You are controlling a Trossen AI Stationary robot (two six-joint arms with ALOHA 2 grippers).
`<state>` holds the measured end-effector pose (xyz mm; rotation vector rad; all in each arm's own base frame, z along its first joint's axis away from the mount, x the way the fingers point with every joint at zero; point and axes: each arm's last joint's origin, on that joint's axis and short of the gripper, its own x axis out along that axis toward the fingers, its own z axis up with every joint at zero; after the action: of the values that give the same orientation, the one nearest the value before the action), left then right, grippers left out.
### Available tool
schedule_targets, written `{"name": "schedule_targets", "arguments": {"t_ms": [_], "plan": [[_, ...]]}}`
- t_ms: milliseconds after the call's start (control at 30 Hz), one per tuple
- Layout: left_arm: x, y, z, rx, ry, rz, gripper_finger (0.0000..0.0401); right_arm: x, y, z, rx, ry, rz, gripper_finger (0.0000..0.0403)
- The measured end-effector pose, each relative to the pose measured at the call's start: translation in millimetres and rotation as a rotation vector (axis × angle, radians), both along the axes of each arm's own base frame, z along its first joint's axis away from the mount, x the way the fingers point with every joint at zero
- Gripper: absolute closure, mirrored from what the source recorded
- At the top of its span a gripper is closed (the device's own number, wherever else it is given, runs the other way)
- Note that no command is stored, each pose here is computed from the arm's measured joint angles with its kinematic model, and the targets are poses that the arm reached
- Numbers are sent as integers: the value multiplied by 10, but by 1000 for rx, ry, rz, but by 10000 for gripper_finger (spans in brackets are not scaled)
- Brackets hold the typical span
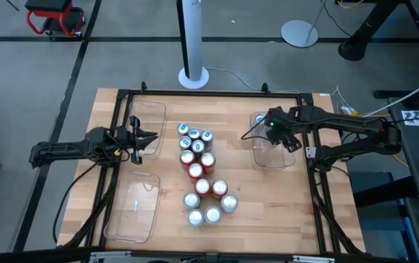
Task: Sort soda cans
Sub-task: Put the blue soda can into the middle right transparent bin
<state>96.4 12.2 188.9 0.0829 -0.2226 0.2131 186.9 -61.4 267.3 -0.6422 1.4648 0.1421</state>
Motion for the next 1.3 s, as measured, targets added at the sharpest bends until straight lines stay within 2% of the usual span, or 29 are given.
{"name": "schedule_targets", "arguments": {"t_ms": [200,333,467,733,867,1300], "plan": [[0,0,1,0,0,0,361,76,-22,307,-32,-113,-1,59],[0,0,0,0,0,0,361,213,-47,421,-37,-285,13,59],[0,0,0,0,0,0,361,431,-42,455,-22,-443,94,59],[0,0,0,0,0,0,361,955,66,304,-73,-567,251,59],[0,0,1,0,0,0,361,1189,87,163,-71,-605,279,59],[0,0,1,4,1,1,361,1563,43,-138,8,-695,306,59]]}}
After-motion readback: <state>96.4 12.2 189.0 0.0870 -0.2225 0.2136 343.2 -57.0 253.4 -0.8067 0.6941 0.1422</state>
